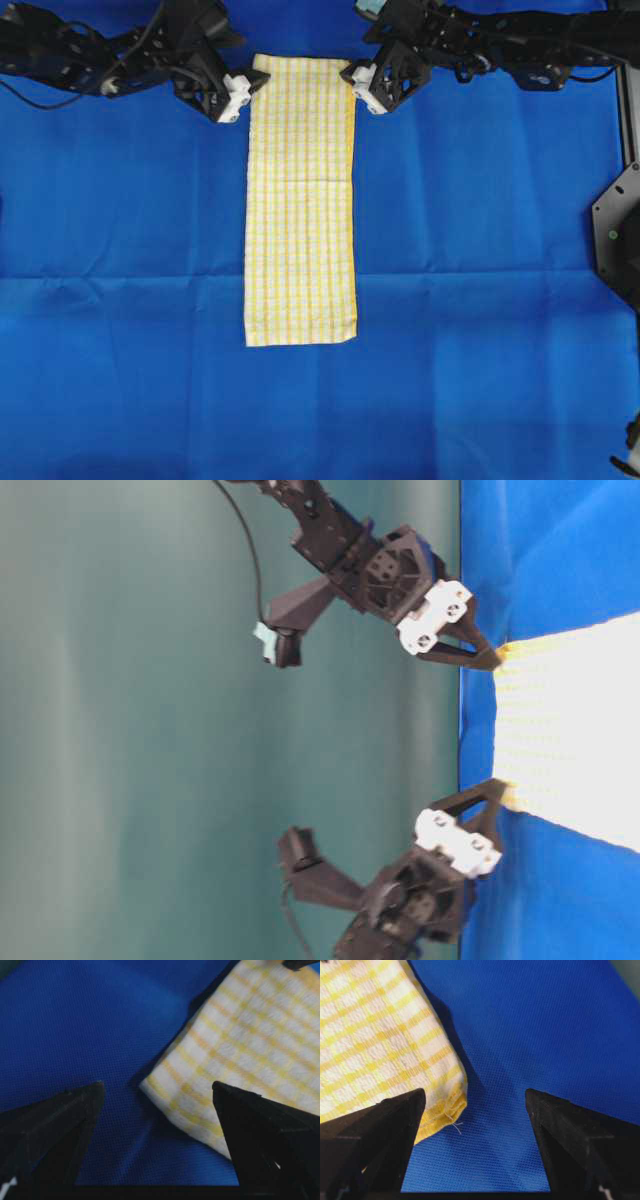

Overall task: Fold the yellow towel.
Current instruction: 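Move both grippers to the strip's top end and grasp its corners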

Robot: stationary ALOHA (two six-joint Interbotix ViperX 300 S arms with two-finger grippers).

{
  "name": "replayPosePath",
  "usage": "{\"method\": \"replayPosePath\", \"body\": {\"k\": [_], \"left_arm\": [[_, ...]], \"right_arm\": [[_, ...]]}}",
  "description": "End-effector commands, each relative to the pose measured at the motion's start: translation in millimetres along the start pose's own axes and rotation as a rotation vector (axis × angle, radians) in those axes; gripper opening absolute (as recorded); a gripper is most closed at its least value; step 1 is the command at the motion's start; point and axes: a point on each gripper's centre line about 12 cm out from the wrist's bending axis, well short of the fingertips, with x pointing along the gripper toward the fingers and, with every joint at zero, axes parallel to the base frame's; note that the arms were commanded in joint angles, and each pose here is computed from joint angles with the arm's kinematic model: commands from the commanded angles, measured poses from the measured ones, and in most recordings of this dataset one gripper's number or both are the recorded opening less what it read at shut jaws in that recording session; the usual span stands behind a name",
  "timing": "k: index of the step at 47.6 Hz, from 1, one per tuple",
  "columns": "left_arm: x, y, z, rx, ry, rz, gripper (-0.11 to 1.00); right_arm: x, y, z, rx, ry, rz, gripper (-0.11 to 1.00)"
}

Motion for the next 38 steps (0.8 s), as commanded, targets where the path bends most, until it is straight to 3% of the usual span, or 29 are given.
{"method": "replayPosePath", "body": {"k": [1, 11, 17, 22, 31, 33, 38], "left_arm": [[6.1, 2.7, 7.8, -0.01, -0.037, 0.006, 0.91], [15.3, 9.9, 7.2, -0.035, -0.042, 0.021, 0.89], [16.4, 12.4, 8.1, -0.035, -0.044, 0.025, 0.82], [17.0, 12.5, 7.0, -0.024, -0.041, 0.026, 0.59], [18.4, 11.4, 7.0, -0.007, -0.04, 0.022, 0.09], [18.4, 11.5, 7.2, -0.003, -0.042, 0.023, 0.03], [18.8, 11.4, 8.4, 0.01, -0.045, 0.023, 0.03]], "right_arm": [[-0.6, 2.2, 11.9, 0.014, -0.033, 0.006, 0.81], [8.3, 1.3, 7.3, 0.046, -0.015, 0.003, 0.8], [12.7, 0.9, 5.4, 0.06, -0.012, 0.001, 0.76], [14.0, 0.6, 4.8, 0.066, -0.018, 0.002, 0.61], [13.9, 3.6, 3.7, 0.071, -0.025, 0.008, 0.15], [13.9, 3.4, 3.3, 0.079, -0.025, 0.007, 0.09], [13.9, 3.3, 3.2, 0.083, -0.028, 0.007, 0.07]]}}
